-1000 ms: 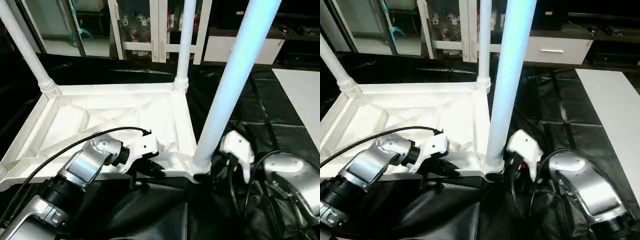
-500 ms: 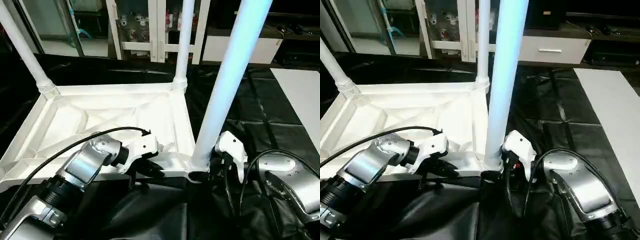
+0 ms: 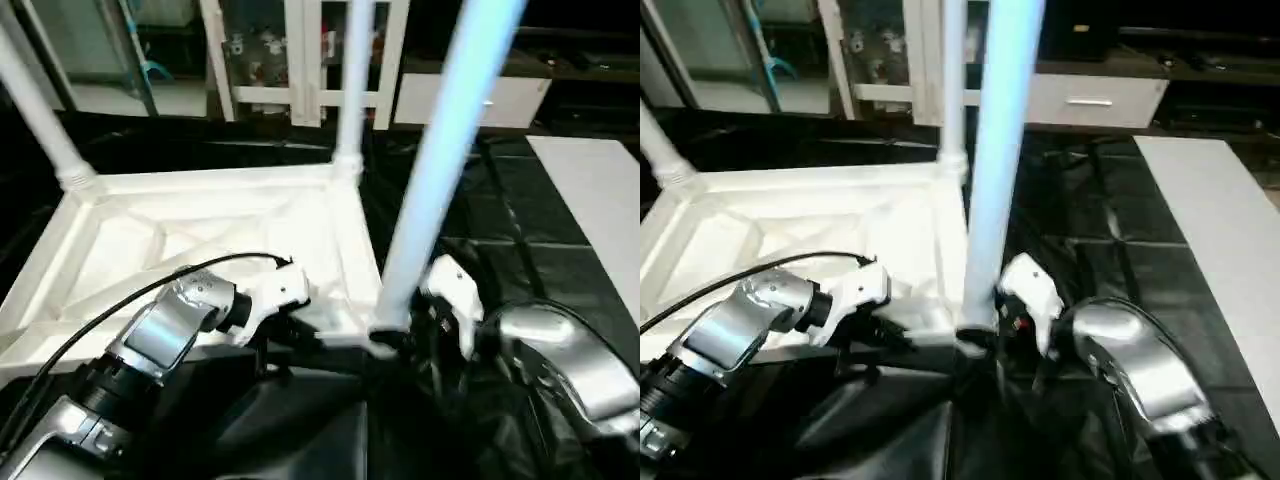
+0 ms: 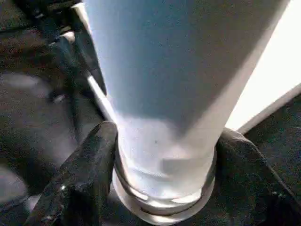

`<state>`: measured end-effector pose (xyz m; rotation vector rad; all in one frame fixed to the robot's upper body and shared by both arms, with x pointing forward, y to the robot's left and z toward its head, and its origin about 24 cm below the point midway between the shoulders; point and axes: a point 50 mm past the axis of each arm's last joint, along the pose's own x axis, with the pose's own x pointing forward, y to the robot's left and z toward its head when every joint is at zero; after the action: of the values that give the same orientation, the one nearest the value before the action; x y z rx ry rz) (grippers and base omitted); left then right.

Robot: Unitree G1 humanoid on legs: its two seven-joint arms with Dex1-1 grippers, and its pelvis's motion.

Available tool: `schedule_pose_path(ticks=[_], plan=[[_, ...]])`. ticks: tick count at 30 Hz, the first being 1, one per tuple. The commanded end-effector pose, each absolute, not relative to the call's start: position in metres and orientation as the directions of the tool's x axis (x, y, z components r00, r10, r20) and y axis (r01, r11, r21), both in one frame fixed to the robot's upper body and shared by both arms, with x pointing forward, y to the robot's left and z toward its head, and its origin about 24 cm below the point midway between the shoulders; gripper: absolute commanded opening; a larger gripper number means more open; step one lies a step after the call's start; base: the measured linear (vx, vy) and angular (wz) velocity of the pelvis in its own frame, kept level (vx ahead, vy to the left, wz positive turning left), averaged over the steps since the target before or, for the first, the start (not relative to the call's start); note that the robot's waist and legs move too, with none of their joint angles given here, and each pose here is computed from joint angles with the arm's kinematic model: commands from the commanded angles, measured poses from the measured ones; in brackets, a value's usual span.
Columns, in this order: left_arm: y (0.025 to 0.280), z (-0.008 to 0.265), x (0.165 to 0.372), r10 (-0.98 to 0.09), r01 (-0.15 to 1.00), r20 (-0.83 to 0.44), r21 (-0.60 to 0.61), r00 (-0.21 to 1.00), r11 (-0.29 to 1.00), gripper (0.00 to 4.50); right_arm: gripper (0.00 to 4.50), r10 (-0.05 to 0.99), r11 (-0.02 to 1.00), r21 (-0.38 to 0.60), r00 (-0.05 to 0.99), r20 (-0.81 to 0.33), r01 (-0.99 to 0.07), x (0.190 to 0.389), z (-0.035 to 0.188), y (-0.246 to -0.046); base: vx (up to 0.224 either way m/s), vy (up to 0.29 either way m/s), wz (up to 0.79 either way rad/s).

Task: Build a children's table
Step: Rotate leg to tighten

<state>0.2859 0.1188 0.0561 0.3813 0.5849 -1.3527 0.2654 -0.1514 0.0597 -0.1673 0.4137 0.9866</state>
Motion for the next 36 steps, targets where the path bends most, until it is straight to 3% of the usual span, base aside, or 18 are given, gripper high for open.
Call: schedule_pose_path(ticks=[1, 3, 4, 6, 8, 13, 15, 16, 19, 26, 27, 28, 36], plan=[[0.100, 0.060, 0.286, -0.848, 0.980, -0.520, -0.092, 0.105, 0.178, 0.00, 2.71, 0.698, 0.653, 0.010, 0.598, -0.393, -0.757, 0.278, 0.061, -0.153, 0.000, 0.000, 0.00], [0.096, 0.058, 0.292, -0.848, 0.964, -0.502, -0.092, 0.171, 0.249, 0.00, 2.70, 0.669, 0.704, 0.037, 0.644, -0.373, -0.710, 0.283, 0.057, -0.148, 0.000, 0.000, 0.00], [0.089, 0.053, 0.301, -0.829, 0.932, -0.493, -0.089, 0.265, 0.351, 0.00, 2.70, 0.620, 0.761, 0.058, 0.698, -0.359, -0.646, 0.289, 0.050, -0.137, 0.000, 0.000, 0.00], [0.089, 0.053, 0.301, -0.828, 0.932, -0.493, -0.089, 0.266, 0.352, 0.00, 2.70, 0.619, 0.762, 0.058, 0.699, -0.359, -0.645, 0.289, 0.050, -0.137, 0.000, 0.000, 0.00], [0.075, 0.049, 0.318, -0.757, 0.858, -0.501, -0.054, 0.419, 0.511, 0.00, 2.70, 0.513, 0.839, 0.043, 0.763, -0.392, -0.543, 0.301, 0.034, -0.112, 0.000, 0.000, 0.00], [0.068, 0.048, 0.330, -0.685, 0.790, -0.506, -0.010, 0.525, 0.613, 0.00, 2.69, 0.397, 0.903, 0.031, 0.806, -0.439, -0.428, 0.312, 0.023, -0.098, 0.000, 0.000, 0.00], [0.065, 0.048, 0.335, -0.645, 0.753, -0.506, 0.014, 0.573, 0.658, 0.00, 2.69, 0.336, 0.932, 0.033, 0.828, -0.450, -0.360, 0.319, 0.020, -0.094, 0.000, 0.000, 0.00], [0.061, 0.048, 0.341, -0.597, 0.706, -0.499, 0.043, 0.628, 0.707, 0.00, 2.69, 0.257, 0.962, 0.039, 0.848, -0.464, -0.270, 0.327, 0.017, -0.087, 0.000, 0.000, 0.00], [0.054, 0.048, 0.344, -0.580, 0.688, -0.491, 0.055, 0.650, 0.724, 0.00, 2.69, 0.198, 0.978, 0.041, 0.867, -0.458, -0.202, 0.333, 0.018, -0.078, 0.000, 0.000, 0.00], [0.054, 0.048, 0.342, -0.602, 0.712, -0.489, 0.059, 0.631, 0.699, 0.00, 2.69, 0.288, 0.958, 0.093, 0.903, -0.320, -0.273, 0.341, 0.038, -0.066, 0.000, 0.000, 0.00], [0.056, 0.047, 0.342, -0.607, 0.718, -0.491, 0.057, 0.625, 0.694, 0.00, 3.25, 0.298, 0.955, 0.096, 0.905, -0.303, -0.282, 0.341, 0.040, -0.068, 0.000, 0.000, 0.00], [0.057, 0.046, 0.341, -0.616, 0.729, -0.493, 0.057, 0.615, 0.682, 0.00, 3.39, 0.300, 0.954, 0.097, 0.912, -0.280, -0.284, 0.341, 0.043, -0.071, 0.000, 0.000, 0.00], [0.065, 0.045, 0.335, -0.666, 0.789, -0.505, 0.048, 0.548, 0.613, 0.00, 4.02, 0.365, 0.931, 0.079, 0.899, -0.244, -0.357, 0.335, 0.052, -0.093, 0.000, 0.000, 0.00]])
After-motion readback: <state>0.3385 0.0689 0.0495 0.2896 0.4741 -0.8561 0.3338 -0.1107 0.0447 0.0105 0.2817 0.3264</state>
